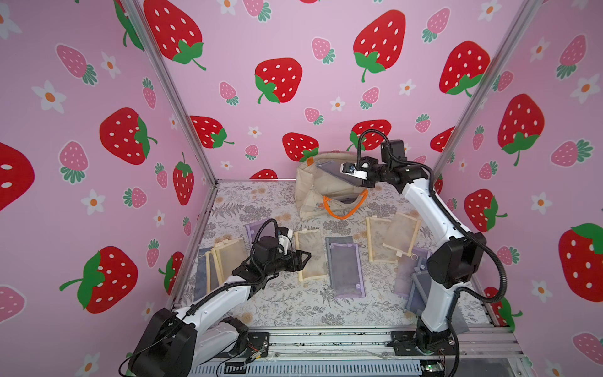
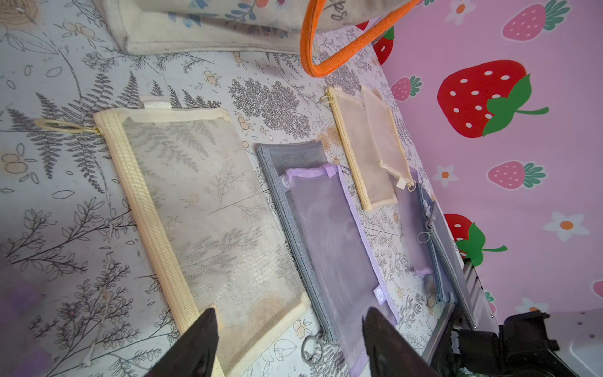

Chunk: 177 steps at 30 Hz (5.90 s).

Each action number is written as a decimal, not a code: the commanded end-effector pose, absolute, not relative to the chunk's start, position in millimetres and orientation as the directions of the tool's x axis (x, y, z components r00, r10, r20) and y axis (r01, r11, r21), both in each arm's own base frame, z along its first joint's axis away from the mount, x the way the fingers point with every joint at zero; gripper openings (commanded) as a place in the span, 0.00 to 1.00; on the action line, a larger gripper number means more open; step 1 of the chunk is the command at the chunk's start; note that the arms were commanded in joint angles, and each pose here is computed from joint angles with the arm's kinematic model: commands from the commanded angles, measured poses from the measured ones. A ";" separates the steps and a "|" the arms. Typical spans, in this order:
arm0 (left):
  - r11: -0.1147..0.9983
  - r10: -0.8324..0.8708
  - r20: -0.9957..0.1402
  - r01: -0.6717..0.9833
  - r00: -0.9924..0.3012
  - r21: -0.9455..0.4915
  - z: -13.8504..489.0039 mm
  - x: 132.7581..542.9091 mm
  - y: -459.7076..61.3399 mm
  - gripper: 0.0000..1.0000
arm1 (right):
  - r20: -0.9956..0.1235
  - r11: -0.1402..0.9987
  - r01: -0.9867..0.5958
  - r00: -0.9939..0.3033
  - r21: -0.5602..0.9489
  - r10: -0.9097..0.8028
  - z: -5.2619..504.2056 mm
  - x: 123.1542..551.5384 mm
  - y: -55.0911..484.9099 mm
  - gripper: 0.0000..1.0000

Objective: Put the pencil pouch into the canvas bag
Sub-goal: Place the pencil pouch in the canvas bag, then pick up the pencil pouch.

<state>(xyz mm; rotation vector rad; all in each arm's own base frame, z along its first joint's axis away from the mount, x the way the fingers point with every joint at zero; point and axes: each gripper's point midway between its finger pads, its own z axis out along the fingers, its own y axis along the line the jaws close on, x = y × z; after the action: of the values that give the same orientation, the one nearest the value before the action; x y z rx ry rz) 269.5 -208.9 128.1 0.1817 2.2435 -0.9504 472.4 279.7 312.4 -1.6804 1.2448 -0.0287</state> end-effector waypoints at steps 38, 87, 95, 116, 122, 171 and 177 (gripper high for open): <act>0.730 -0.167 -0.690 0.383 -0.705 -0.567 154.1 275.3 -204.6 0.71 | -0.574 0.144 -0.755 0.345 -0.640 -0.743 298.5 468.9 303.1 0.84; 0.732 0.066 -0.499 0.382 -0.864 -0.564 51.3 285.1 -345.9 0.48 | -0.375 0.767 -0.353 -0.913 0.536 -0.158 37.9 242.2 215.3 0.69; 0.725 0.065 -0.482 0.373 -0.874 -0.578 41.8 289.0 -355.2 0.45 | -0.361 0.747 -0.349 -0.919 0.567 -0.155 30.0 239.0 219.8 0.60; 0.659 0.032 -0.519 0.408 -0.854 -0.632 66.6 285.5 -364.2 0.00 | -0.424 0.703 -0.406 -0.891 0.584 -0.162 55.2 233.7 224.4 0.53; 0.628 0.050 -0.592 0.486 -0.805 -0.608 101.5 272.2 -351.1 0.00 | -0.510 0.675 -0.471 -0.845 0.568 -0.161 90.9 229.8 222.7 0.74; 0.504 -0.023 -0.880 0.754 -0.475 -0.421 273.1 242.2 -303.3 0.00 | -0.840 0.274 -0.821 -0.537 0.501 -0.074 286.0 184.4 250.7 0.96; 0.489 -0.040 -0.884 0.762 -0.466 -0.425 280.7 242.0 -305.3 0.00 | -0.854 0.233 -0.839 -0.517 0.492 -0.059 297.2 181.7 255.4 0.96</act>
<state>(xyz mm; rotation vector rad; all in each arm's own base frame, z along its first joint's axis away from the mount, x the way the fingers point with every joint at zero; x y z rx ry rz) 241.7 -303.8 258.0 0.5927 1.8970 -1.0700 184.3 250.4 272.4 -0.7943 1.8666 1.3246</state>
